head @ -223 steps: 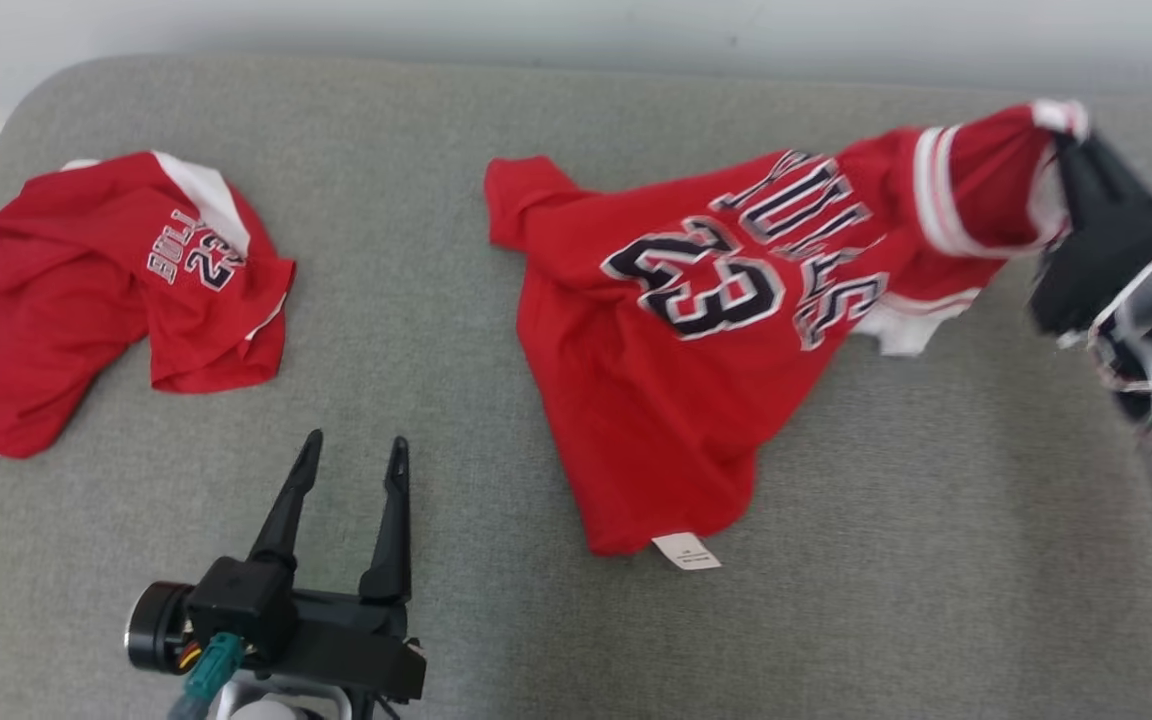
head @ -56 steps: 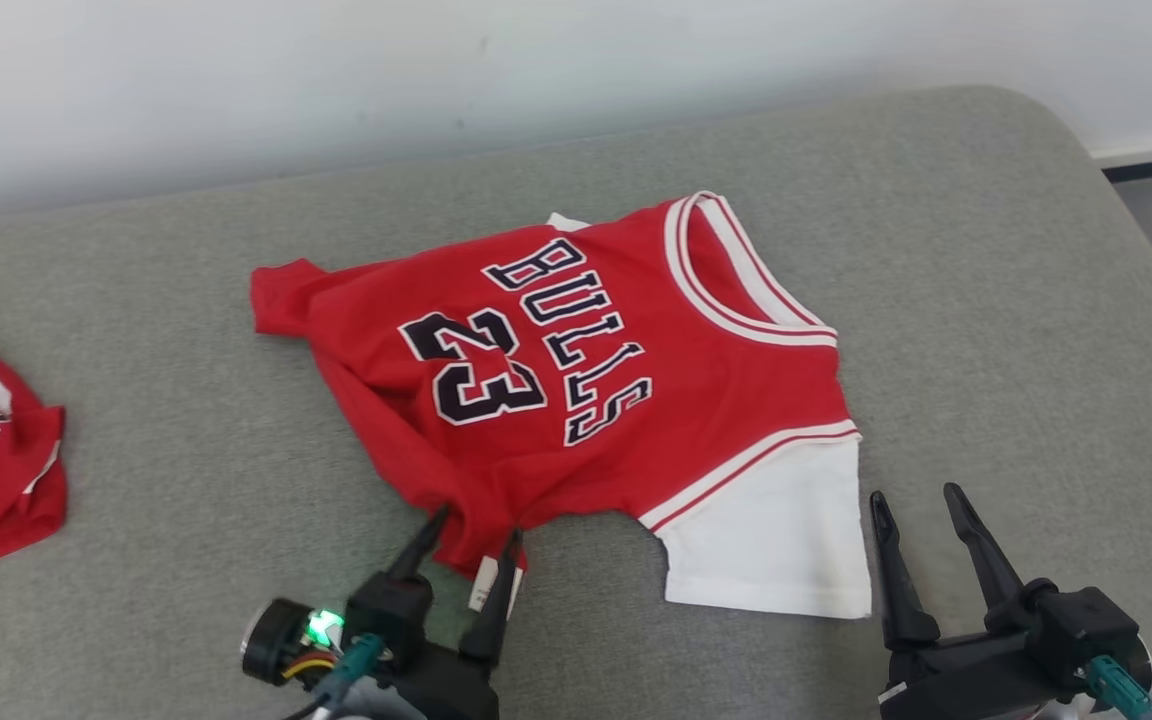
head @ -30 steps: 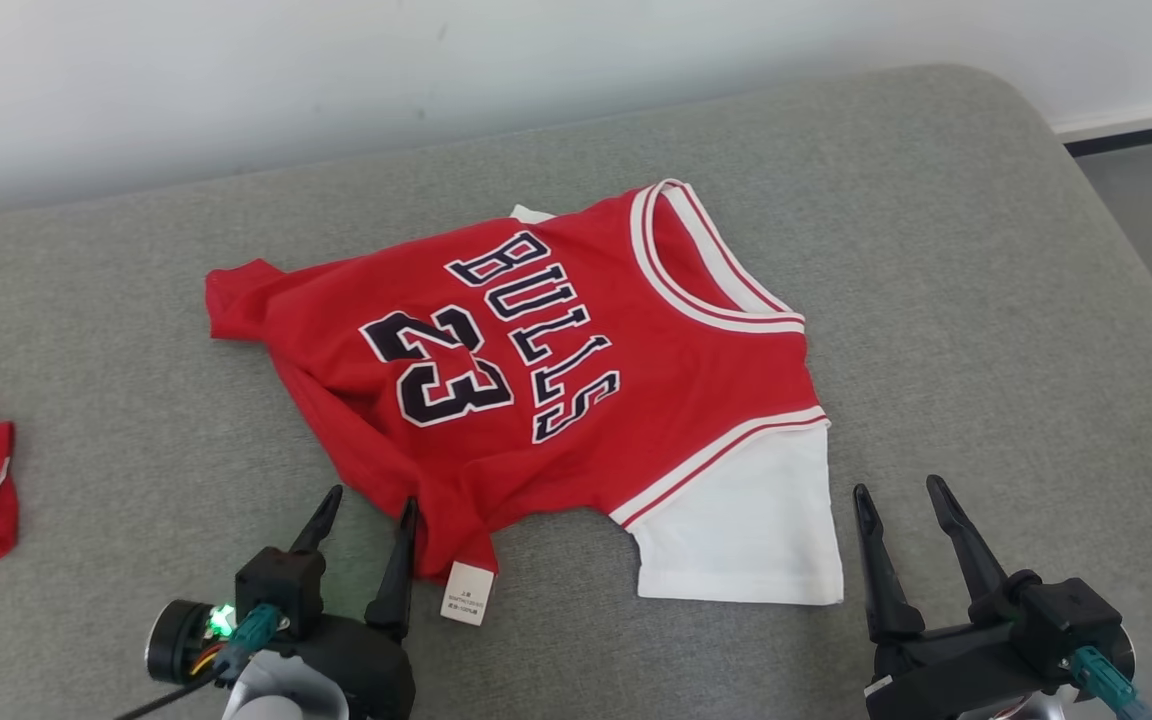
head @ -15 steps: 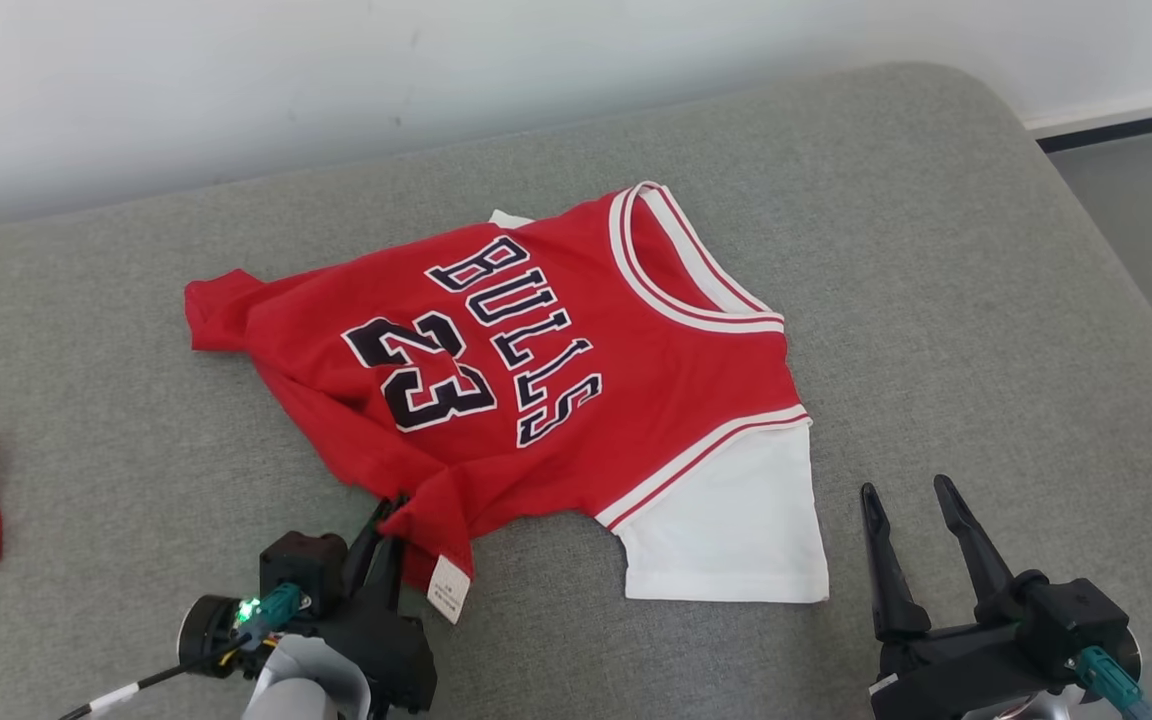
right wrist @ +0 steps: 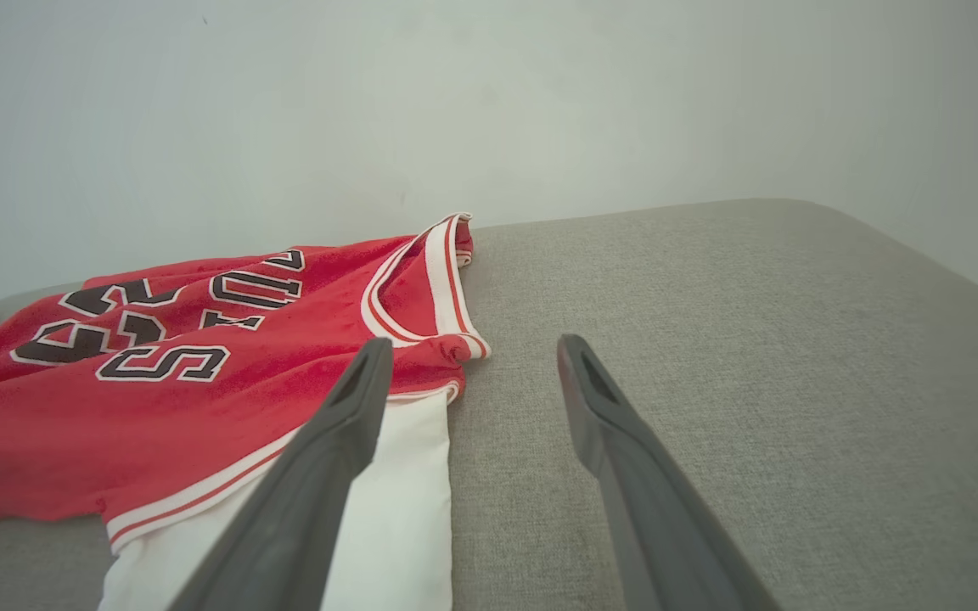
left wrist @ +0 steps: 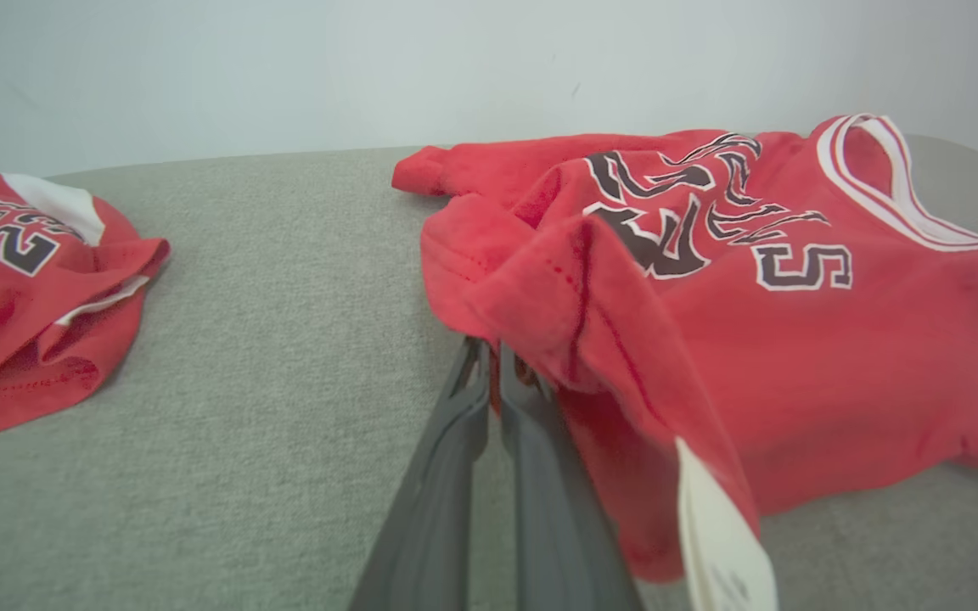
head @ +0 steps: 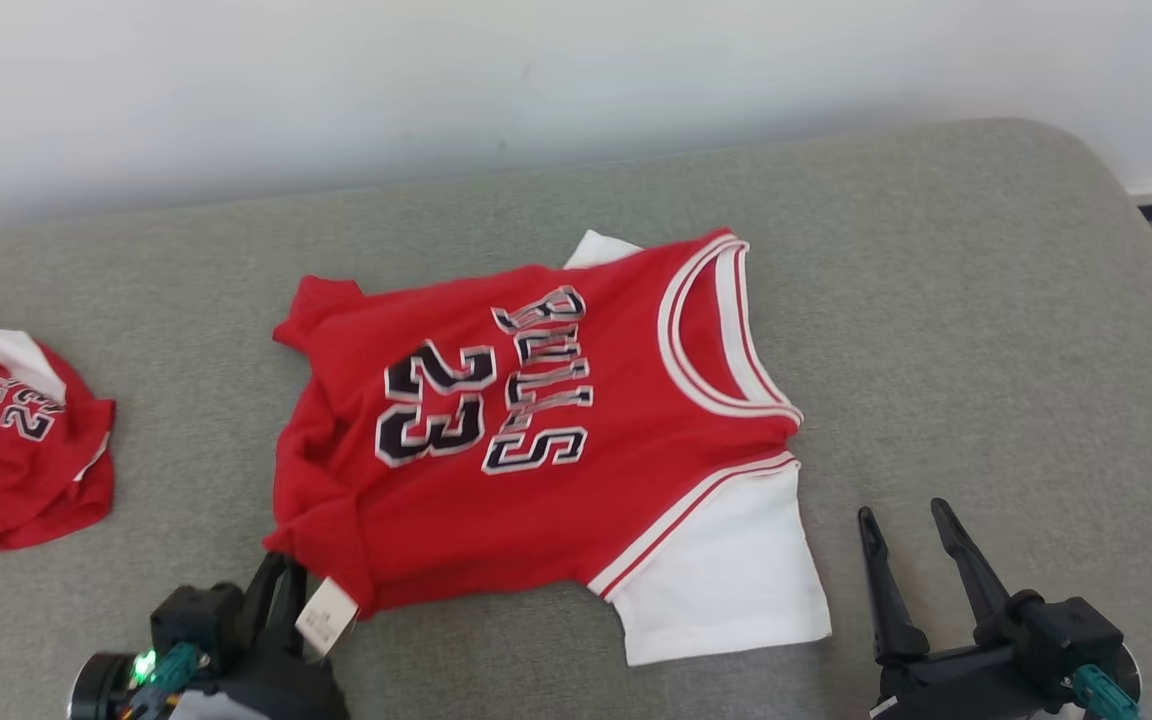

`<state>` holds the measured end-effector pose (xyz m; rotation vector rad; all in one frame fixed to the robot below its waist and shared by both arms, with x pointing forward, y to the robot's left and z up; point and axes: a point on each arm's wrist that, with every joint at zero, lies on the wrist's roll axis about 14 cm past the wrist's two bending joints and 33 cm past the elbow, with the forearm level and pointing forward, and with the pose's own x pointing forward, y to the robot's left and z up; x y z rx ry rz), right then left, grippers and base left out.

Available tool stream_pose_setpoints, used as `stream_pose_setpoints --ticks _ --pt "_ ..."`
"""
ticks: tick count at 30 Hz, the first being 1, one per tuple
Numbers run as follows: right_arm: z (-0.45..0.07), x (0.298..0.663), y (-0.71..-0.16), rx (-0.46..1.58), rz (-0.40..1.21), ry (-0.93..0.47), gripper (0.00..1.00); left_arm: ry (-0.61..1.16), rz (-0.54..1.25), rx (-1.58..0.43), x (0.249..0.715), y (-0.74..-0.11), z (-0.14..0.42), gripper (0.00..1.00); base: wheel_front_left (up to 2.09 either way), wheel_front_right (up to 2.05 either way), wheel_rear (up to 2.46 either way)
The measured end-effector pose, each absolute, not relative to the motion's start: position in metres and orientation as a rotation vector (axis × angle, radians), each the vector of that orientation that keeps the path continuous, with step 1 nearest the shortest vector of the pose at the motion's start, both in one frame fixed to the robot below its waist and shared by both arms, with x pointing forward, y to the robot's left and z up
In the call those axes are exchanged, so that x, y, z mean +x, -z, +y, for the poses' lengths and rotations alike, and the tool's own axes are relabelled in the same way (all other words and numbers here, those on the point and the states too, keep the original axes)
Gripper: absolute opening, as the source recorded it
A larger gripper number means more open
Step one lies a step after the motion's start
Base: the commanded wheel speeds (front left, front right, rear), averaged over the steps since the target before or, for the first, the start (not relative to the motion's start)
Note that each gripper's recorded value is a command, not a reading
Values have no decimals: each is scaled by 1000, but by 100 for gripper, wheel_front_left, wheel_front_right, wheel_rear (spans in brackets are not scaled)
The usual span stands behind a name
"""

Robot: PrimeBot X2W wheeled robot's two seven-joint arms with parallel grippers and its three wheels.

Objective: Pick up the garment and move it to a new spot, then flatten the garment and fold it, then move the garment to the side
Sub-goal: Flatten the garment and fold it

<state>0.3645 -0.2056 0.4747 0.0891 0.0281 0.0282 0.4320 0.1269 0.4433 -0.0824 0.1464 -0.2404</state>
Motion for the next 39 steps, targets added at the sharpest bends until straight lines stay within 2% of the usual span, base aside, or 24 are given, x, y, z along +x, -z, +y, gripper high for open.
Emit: stream_pose_setpoints --ticks 1,2,3,4,19,31,38,39 --pt "-202 366 -475 90 27 -39 100 231 166 -71 427 -439 133 0 0 0 0" --pt "-199 367 -475 91 26 -48 100 217 173 -73 423 -436 139 23 0 0 0" --pt "-197 368 -476 93 25 -55 100 203 176 -81 420 -436 144 86 0 0 0" --pt "-196 369 -476 93 23 -60 100 195 179 -82 418 -435 146 100 0 0 0" --pt "-191 370 -451 99 131 -86 100 47 -27 -71 415 -493 181 100 0 0 0" --pt "-172 389 -409 83 311 -152 100 -32 -45 -77 390 -496 197 100 0 0 0" --pt "-159 384 -384 79 419 -189 100 -50 -60 -62 386 -500 202 100 0 0 0" --pt "-158 384 -382 77 431 -194 52 -48 -61 -60 386 -501 202 100 0 0 0"
